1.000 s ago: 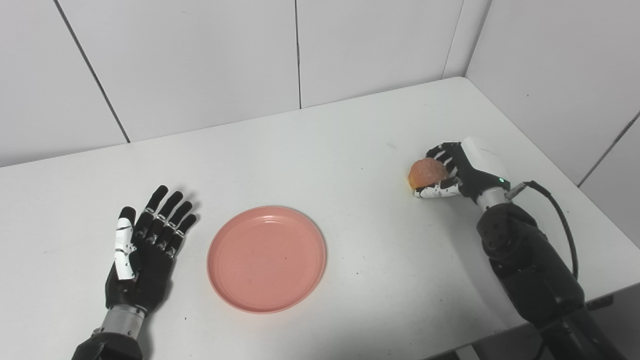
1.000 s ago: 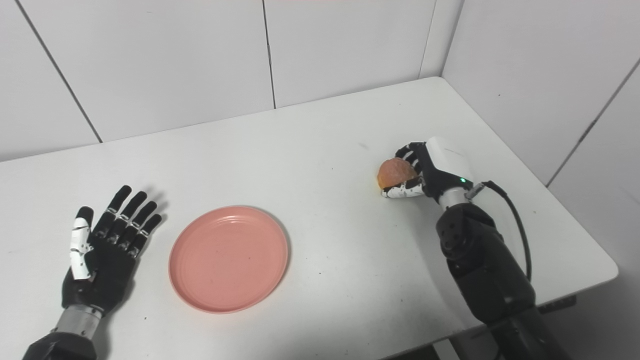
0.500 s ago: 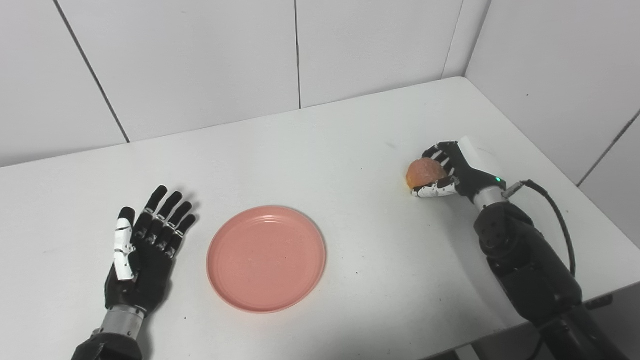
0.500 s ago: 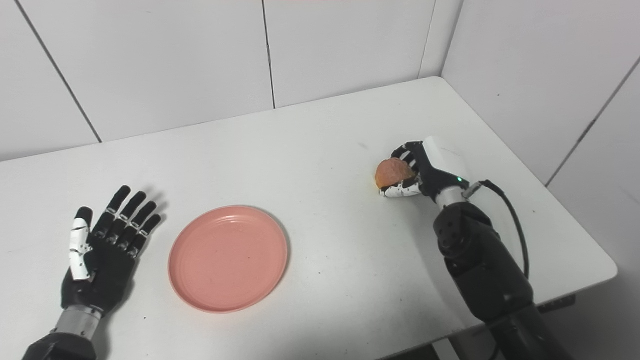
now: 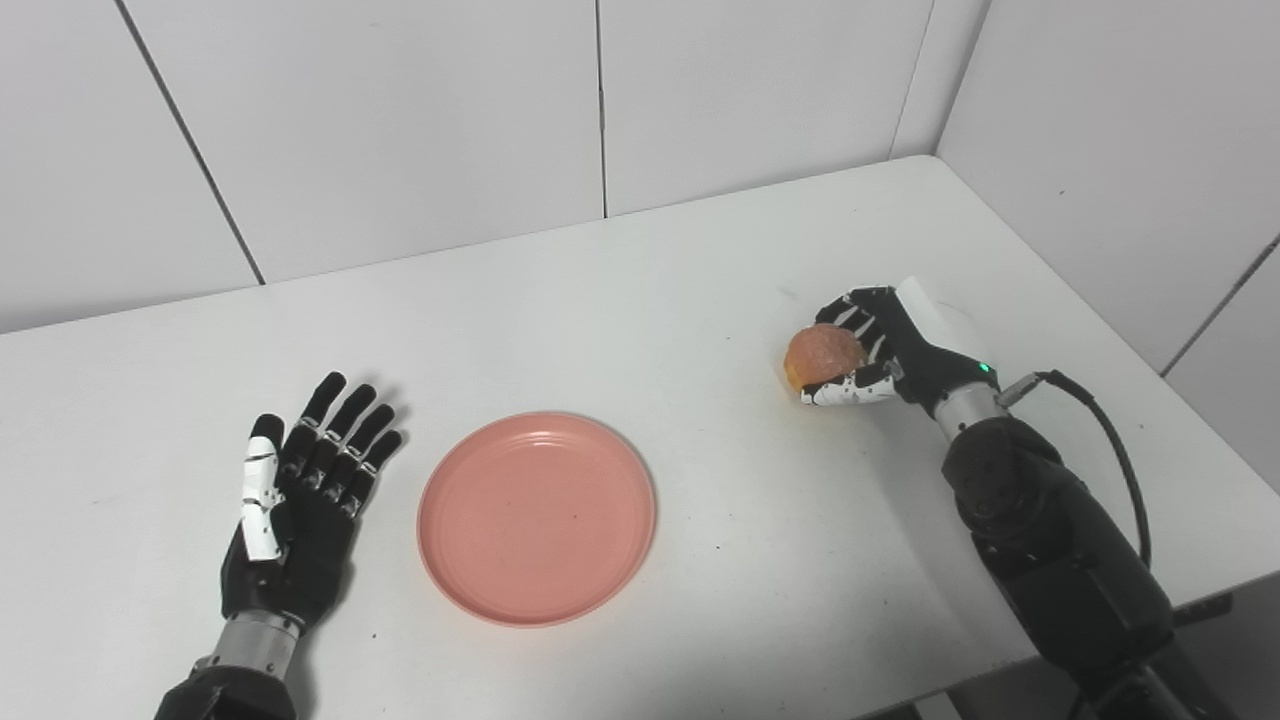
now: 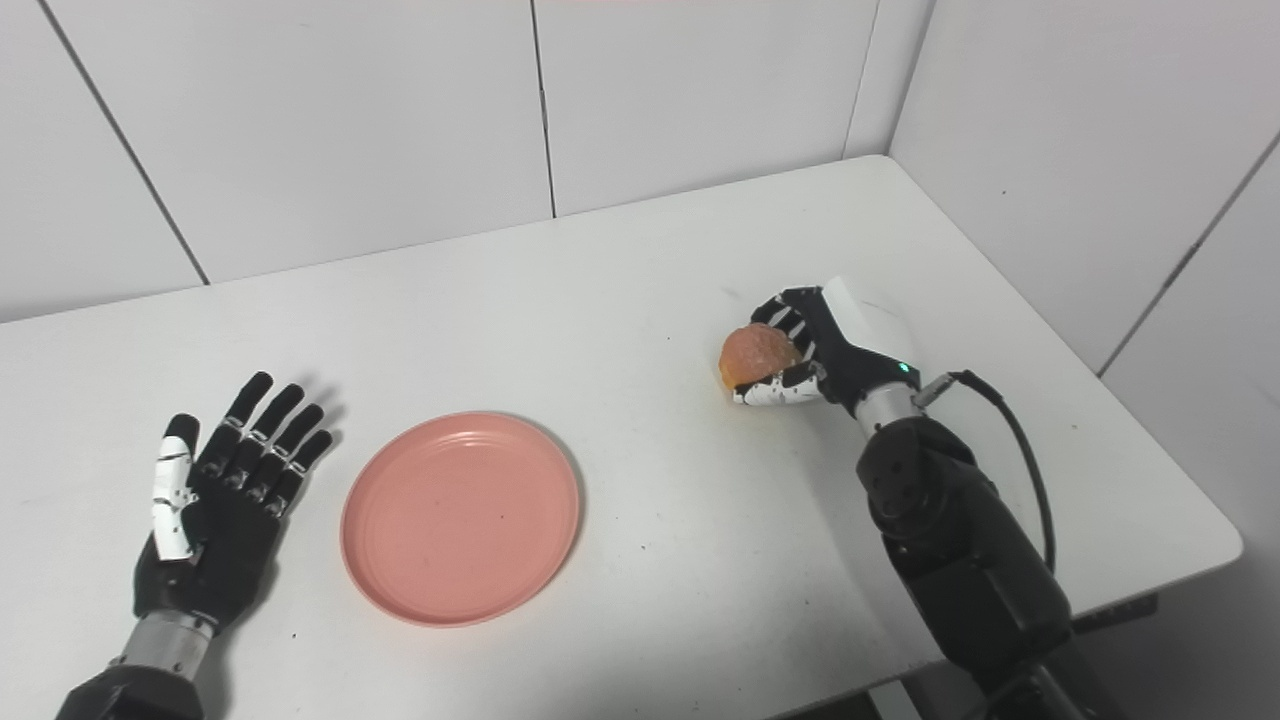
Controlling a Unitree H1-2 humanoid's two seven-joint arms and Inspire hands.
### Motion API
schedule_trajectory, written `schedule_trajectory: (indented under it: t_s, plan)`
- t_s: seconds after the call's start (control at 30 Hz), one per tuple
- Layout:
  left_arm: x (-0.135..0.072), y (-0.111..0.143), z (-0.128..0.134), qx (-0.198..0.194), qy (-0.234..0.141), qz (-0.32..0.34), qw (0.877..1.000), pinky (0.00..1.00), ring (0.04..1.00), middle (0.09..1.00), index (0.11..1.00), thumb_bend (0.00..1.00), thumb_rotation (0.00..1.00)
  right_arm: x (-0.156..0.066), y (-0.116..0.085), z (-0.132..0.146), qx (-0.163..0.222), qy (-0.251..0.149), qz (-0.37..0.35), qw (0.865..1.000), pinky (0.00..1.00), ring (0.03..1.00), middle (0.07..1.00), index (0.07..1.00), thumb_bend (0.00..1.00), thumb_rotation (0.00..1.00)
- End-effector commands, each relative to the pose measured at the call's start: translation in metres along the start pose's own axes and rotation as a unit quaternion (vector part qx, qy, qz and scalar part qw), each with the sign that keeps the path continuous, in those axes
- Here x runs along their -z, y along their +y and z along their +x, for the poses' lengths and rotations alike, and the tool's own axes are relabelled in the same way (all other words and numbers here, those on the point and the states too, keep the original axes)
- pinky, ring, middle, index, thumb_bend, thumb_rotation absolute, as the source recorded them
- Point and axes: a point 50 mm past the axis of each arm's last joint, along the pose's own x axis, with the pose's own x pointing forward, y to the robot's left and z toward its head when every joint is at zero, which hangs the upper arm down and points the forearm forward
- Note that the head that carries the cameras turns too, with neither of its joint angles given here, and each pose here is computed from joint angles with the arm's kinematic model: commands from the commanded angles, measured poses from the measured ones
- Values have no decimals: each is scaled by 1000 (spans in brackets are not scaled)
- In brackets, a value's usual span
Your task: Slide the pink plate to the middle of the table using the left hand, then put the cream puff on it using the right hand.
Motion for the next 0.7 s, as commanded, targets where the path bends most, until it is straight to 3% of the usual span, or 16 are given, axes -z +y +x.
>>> schedule_trajectory:
  t_s: [0.0,0.33,0.67]
  plan:
    - [25,0,-12,-35,49,0,998,889,881,891,882,437,1000,-20,-18,4,28,-31,-8,999,388,458,498,538,486,127]
    - [31,-29,-11,-44,49,23,998,878,878,886,879,434,1000,-67,-19,-1,15,-106,-12,994,386,458,513,569,507,15]
    - [35,-54,-7,-44,43,30,998,873,876,889,893,418,1000,-106,-4,1,-15,-178,-2,984,343,415,482,553,521,0]
